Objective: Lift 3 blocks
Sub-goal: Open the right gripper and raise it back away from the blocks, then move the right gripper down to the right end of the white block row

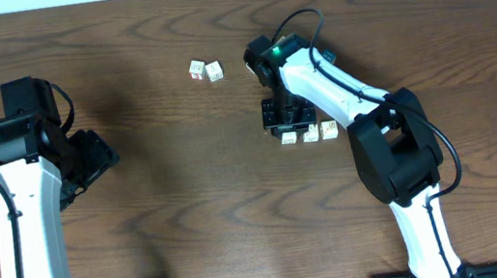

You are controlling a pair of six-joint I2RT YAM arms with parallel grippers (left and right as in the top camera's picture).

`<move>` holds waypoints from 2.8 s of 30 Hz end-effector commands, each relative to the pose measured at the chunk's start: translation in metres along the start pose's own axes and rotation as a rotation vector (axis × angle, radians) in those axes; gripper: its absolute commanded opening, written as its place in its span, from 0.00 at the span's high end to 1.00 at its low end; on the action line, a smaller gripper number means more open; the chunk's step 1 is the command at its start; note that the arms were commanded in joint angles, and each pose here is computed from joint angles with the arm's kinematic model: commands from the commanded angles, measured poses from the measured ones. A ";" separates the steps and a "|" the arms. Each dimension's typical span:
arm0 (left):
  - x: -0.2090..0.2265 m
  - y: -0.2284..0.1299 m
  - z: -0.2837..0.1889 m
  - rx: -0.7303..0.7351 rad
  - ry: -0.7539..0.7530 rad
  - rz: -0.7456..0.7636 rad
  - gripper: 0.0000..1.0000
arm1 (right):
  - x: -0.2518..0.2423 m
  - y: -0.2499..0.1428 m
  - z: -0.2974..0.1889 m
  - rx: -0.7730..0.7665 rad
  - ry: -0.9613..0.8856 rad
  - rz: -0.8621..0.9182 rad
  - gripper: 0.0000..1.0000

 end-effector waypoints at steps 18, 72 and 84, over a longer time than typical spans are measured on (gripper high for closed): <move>0.001 0.003 -0.005 -0.016 0.001 -0.013 0.23 | 0.016 -0.009 -0.008 -0.031 0.034 -0.055 0.56; 0.001 0.003 -0.005 -0.016 0.001 -0.013 0.23 | -0.144 0.040 -0.032 0.201 0.477 -0.060 0.99; 0.001 0.003 -0.005 -0.016 0.001 -0.013 0.23 | -0.155 0.024 0.007 0.258 0.659 -0.015 0.99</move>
Point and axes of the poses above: each gripper's point midway between its finger pads, its own z axis out along the fingers, its own x axis along the line the jaws close on, y = z × x, the point moved 5 cm from there along -z, back along the fingers, and after that the axes turned 6 degrees about z, right-handed, at the moved point
